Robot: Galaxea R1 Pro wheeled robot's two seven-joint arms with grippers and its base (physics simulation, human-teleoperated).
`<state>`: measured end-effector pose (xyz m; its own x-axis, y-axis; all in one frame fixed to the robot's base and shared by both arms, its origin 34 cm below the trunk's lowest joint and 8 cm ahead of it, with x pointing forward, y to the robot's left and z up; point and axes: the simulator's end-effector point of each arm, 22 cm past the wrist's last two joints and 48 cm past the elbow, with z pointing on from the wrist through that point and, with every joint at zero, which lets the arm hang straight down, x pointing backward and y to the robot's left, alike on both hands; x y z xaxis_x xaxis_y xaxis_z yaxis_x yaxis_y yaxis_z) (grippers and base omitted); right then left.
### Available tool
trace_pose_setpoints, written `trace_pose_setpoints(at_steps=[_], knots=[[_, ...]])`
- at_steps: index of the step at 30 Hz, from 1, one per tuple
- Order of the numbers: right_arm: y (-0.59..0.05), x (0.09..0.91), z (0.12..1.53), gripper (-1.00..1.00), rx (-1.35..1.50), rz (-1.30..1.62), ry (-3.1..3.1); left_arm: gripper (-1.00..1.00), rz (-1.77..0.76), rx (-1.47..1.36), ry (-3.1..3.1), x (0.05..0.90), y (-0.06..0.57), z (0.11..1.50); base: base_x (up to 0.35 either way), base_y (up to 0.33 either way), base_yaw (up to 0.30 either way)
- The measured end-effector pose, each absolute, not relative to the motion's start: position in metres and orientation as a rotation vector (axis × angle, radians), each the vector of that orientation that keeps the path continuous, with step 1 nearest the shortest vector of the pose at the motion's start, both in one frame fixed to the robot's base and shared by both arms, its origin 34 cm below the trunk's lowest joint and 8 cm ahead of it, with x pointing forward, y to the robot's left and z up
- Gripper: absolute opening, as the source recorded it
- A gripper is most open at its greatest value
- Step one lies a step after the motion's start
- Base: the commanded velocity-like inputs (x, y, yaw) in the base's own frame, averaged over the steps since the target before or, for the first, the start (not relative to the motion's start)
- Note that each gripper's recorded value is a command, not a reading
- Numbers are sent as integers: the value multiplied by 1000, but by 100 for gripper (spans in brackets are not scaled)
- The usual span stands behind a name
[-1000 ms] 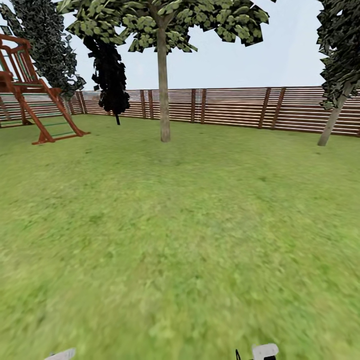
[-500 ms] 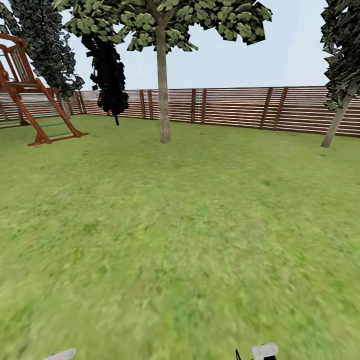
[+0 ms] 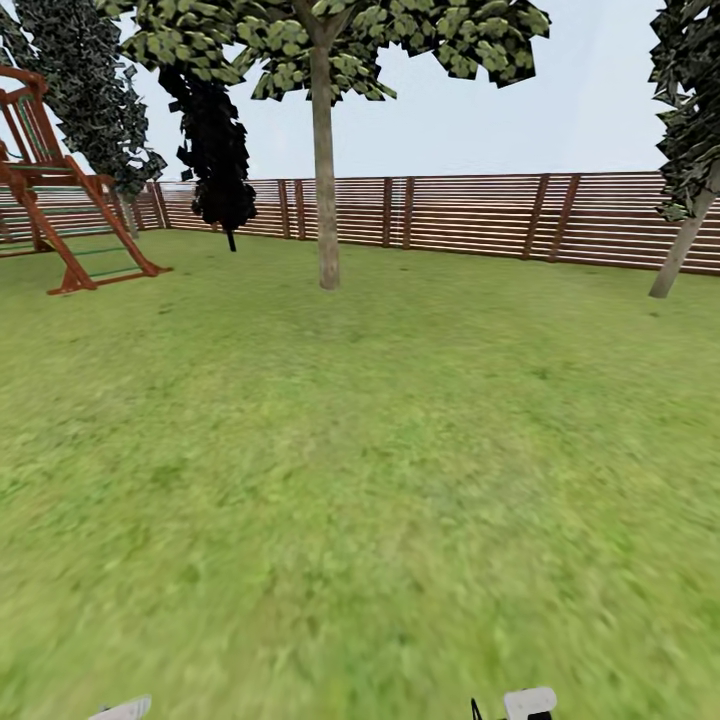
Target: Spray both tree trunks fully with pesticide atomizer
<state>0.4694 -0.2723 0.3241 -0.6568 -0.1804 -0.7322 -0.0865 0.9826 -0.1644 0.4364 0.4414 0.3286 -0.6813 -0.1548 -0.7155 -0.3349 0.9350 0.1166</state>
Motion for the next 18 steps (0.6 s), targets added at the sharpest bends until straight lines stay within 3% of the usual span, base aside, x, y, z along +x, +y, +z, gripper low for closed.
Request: trace_pose_setpoints(at_steps=[18], knots=[[-272, 469, 324, 100, -185, -145, 2290, -100, 310, -349, 2325, 436, 443, 329, 339, 0, 0]])
